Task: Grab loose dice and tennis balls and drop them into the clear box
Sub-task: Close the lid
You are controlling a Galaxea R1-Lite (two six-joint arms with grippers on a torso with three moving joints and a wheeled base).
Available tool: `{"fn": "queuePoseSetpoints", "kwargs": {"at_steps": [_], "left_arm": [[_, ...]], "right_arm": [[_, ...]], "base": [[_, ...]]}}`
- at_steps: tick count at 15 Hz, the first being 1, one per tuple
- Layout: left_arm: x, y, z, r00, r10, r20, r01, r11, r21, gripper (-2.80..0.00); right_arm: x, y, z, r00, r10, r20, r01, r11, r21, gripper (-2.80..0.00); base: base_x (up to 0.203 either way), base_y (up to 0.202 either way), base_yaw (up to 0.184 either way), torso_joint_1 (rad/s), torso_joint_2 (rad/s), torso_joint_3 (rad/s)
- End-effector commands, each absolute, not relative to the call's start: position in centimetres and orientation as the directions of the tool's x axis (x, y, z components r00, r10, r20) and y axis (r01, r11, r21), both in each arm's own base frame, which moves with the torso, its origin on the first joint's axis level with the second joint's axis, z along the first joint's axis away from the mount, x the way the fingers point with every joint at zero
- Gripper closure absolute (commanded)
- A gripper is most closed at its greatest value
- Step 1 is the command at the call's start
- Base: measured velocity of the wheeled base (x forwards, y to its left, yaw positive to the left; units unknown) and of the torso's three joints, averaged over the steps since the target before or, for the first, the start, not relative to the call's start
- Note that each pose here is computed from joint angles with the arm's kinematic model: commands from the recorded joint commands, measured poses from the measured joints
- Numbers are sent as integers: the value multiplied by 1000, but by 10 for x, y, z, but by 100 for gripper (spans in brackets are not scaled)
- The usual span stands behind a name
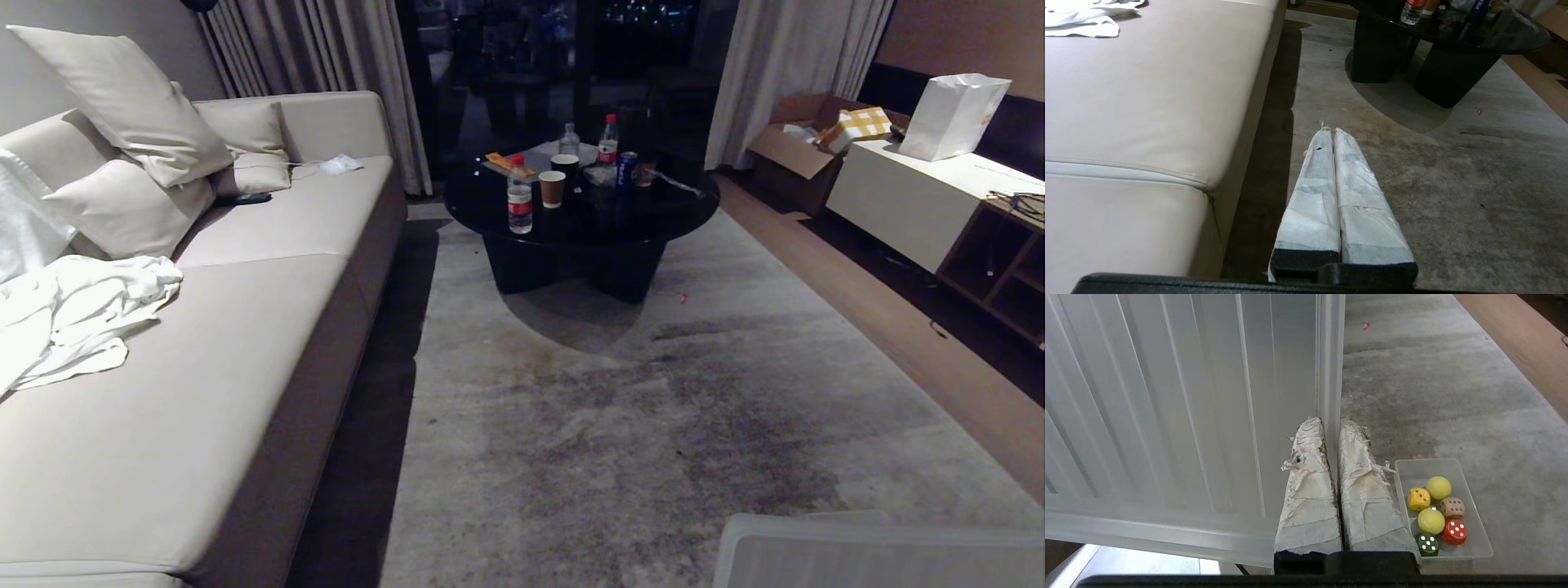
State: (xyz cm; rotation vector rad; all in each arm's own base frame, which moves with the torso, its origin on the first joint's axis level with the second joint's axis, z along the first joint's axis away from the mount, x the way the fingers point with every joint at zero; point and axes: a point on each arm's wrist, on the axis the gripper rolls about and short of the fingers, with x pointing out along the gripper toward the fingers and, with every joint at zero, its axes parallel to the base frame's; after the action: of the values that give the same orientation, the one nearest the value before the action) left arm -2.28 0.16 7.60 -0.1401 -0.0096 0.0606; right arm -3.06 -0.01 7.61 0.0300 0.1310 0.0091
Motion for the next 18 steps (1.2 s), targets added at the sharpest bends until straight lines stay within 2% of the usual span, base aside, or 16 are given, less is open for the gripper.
{"fn": "queuePoseSetpoints", "kwargs": {"at_steps": [1,9,18], "left_arm": [[-23,2,76,998,61,3,-60,988,-141,0],[-23,2,76,998,61,3,-60,988,-142,0],[-23,2,76,998,61,3,-60,988,-142,0]], "right_arm": [[-31,0,76,991,12,-132,-8,999,33,0],[-31,0,76,991,14,-132,-10,999,31,0],[-31,0,76,991,12,-132,-8,999,31,0]], "base": [[0,0,0,0,0,0],[0,0,0,0,0,-10],[0,0,0,2,1,-178]]}}
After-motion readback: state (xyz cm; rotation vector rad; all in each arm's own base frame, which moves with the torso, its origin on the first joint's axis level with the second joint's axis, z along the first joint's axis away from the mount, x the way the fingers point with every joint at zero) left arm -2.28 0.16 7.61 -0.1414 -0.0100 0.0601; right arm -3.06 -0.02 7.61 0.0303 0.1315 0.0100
